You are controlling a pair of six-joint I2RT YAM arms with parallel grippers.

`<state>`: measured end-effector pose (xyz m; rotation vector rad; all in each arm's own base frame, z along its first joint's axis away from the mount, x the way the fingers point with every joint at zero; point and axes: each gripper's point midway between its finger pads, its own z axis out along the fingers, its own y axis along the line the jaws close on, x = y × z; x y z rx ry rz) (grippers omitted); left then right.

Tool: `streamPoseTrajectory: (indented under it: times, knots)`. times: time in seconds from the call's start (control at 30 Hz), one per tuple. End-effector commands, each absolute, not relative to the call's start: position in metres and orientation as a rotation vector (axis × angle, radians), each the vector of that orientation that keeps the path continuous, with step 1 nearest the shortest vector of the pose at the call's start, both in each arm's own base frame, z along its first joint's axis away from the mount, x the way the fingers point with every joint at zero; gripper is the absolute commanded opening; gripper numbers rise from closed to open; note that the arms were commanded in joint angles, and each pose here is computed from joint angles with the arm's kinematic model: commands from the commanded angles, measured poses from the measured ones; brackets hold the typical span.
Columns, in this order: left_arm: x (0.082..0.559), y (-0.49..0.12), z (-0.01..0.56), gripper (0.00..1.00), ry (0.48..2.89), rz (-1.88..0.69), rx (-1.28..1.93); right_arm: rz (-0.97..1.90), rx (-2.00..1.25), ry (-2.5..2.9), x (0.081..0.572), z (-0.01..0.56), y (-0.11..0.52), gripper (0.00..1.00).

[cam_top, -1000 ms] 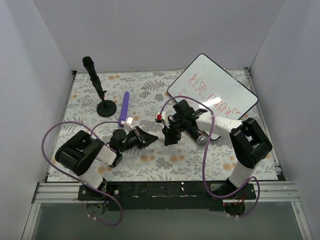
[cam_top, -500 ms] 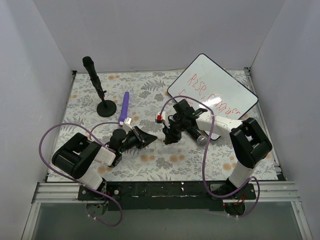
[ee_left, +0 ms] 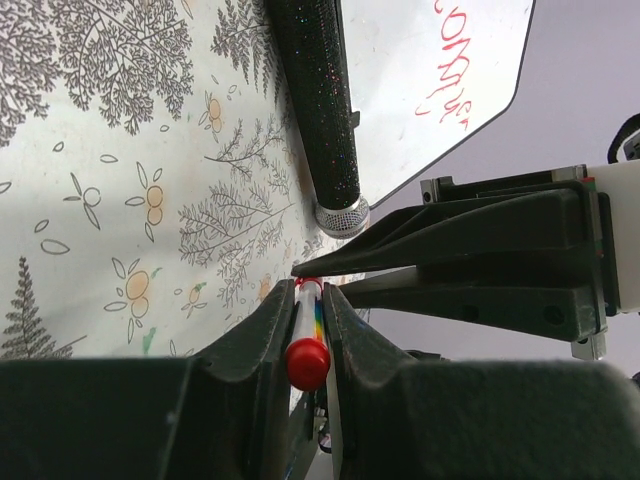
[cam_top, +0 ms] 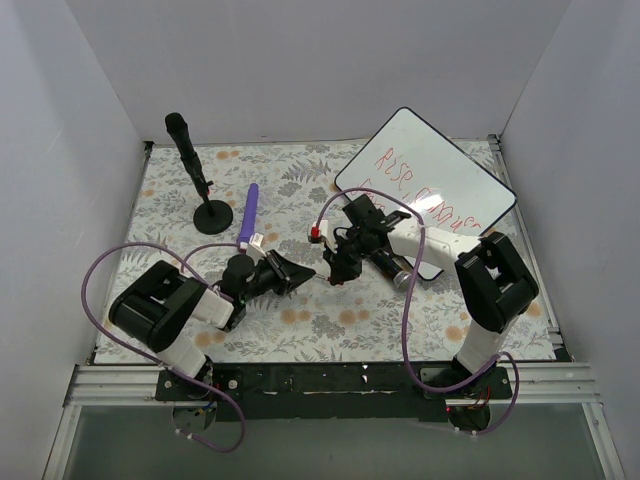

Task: Write a sentence on the whiteboard
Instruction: Insert the whiteboard marker without the cap into the pen cap.

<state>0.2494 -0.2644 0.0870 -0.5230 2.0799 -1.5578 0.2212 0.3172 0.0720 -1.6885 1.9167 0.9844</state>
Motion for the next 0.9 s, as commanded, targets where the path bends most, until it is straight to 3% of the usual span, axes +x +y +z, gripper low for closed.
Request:
streamPoseTrajectory:
  times: [0.0,0.67,0.87]
  knots:
    - [0.244,-0.285,0.091,0.0,2.11,-1.628,-0.459,1.06,-1.69,1.742,0.228,0.109,0.35,0.06]
    - [0.22,-0.327,0.11,0.0,2.104,-1.866,-0.338,0.998,-1.607,1.621,0.242,0.138,0.361,0.05]
    - [0.234,-0.32,0.087,0.0,2.185,-1.652,-0.323,0.975,-1.641,1.723,0.239,0.111,0.34,0.1]
